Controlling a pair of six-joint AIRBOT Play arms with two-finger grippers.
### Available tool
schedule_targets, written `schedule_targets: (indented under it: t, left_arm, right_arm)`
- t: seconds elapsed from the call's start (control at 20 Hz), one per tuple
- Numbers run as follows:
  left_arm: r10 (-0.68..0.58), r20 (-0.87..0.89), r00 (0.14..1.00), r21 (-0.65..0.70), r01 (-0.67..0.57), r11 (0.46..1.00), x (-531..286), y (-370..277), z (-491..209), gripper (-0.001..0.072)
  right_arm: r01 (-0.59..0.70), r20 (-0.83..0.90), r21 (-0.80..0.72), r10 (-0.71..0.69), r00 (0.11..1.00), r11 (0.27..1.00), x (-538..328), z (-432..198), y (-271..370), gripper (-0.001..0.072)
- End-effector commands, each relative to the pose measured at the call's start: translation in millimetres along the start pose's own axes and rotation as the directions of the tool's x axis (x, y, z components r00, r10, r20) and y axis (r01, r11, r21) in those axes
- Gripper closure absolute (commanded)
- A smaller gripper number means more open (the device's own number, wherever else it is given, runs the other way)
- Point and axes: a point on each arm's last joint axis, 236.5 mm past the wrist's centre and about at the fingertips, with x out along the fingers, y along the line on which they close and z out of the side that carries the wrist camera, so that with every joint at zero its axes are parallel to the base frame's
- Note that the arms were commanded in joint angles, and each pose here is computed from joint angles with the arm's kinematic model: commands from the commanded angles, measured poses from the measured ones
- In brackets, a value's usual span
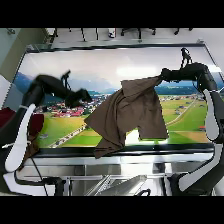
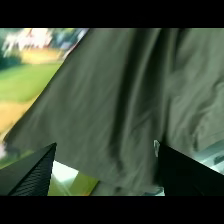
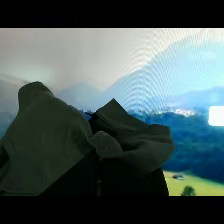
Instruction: Fold the shirts.
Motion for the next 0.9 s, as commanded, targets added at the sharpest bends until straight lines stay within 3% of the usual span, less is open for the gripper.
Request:
schedule_targets:
  t: [0.0,0.45,0.65,0.75,0.85]
  left_arm:
    - [0.043,-0.03,0.999,-0.121,-0.046,0.992,33,45,-55,0.0019]
    - [0.025,0.039,0.999,-0.245,-0.014,0.969,86,70,-38,0.0021]
    - [0.048,0.133,0.99,-0.249,-0.013,0.968,89,77,-9,0.0552]
    - [0.038,0.203,0.978,-0.212,0.006,0.977,77,66,17,0.0678]
    - [0.01,0.264,0.965,-0.148,0.03,0.989,59,46,44,0.0688]
  right_arm:
    - [-0.009,-0.024,-0.005,0.009,1.0,1.0,-1,-5,1,0.0693]
    - [-0.025,-0.056,-0.002,0.025,0.998,1.0,-1,-13,5,0.0692]
    - [-0.028,-0.064,-0.002,0.027,0.998,1.0,-1,-15,5,0.0693]
    - [-0.03,-0.071,0.003,0.03,0.997,1.0,-1,-17,6,0.0693]
    - [-0.028,-0.069,0.037,0.03,0.997,0.999,-1,-16,6,0.0693]
